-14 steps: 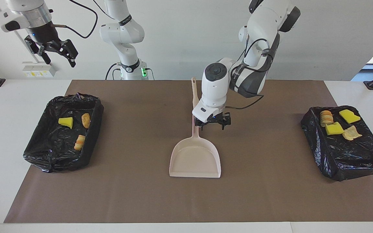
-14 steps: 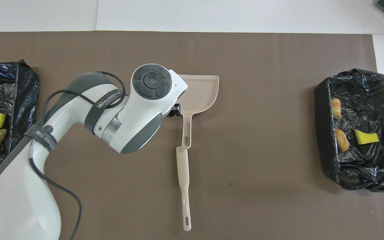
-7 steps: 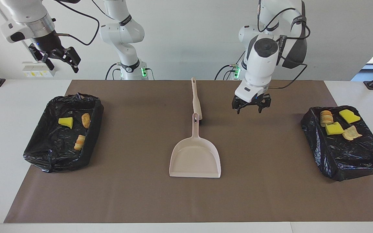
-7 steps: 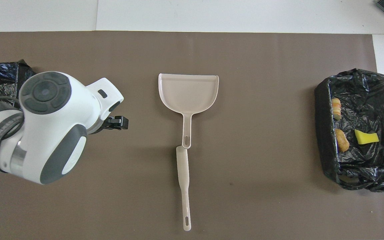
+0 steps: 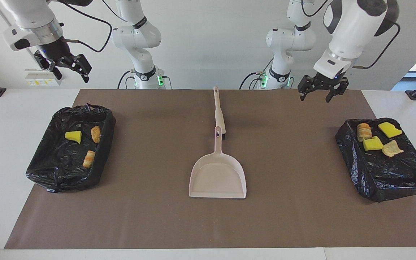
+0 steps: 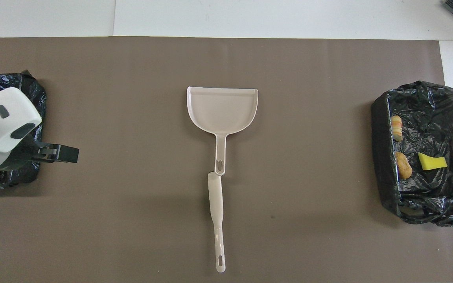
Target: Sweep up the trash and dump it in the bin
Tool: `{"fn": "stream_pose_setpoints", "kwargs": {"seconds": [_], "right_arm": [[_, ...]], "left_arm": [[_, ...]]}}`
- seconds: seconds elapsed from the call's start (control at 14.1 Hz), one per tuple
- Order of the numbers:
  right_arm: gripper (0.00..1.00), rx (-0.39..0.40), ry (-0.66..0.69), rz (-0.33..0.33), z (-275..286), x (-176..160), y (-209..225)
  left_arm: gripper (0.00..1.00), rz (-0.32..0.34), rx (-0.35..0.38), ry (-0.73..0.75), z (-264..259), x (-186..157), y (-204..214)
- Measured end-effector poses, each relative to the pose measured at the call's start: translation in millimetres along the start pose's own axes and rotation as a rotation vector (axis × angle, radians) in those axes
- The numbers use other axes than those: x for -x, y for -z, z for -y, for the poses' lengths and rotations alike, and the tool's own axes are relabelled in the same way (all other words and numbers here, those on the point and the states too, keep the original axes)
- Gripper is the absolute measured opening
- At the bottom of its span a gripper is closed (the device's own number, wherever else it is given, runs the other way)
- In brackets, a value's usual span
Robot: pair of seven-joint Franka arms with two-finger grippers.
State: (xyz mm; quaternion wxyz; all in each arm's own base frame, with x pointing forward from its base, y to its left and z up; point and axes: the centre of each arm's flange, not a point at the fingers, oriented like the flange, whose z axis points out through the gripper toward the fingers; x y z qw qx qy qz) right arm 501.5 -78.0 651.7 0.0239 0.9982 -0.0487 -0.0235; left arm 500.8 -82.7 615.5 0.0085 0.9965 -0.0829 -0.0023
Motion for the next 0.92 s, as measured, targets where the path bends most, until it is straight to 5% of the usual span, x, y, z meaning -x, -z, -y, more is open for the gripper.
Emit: {"fn": "stream_pose_setpoints", "kwargs": {"seconds": [0.28, 0.92], "right_arm": [[1.00, 0.007, 0.045, -0.007, 18.4, -3.1, 0.0], [1.00, 0.007, 0.052, -0.007, 21.5, -3.2, 0.0]], "left_arm": [[1.00, 0.021, 0.004, -0.018, 15.7, -4.1, 57.7], [1.00, 0.041, 0.005, -0.034, 36.2, -16.7, 66.8]]}}
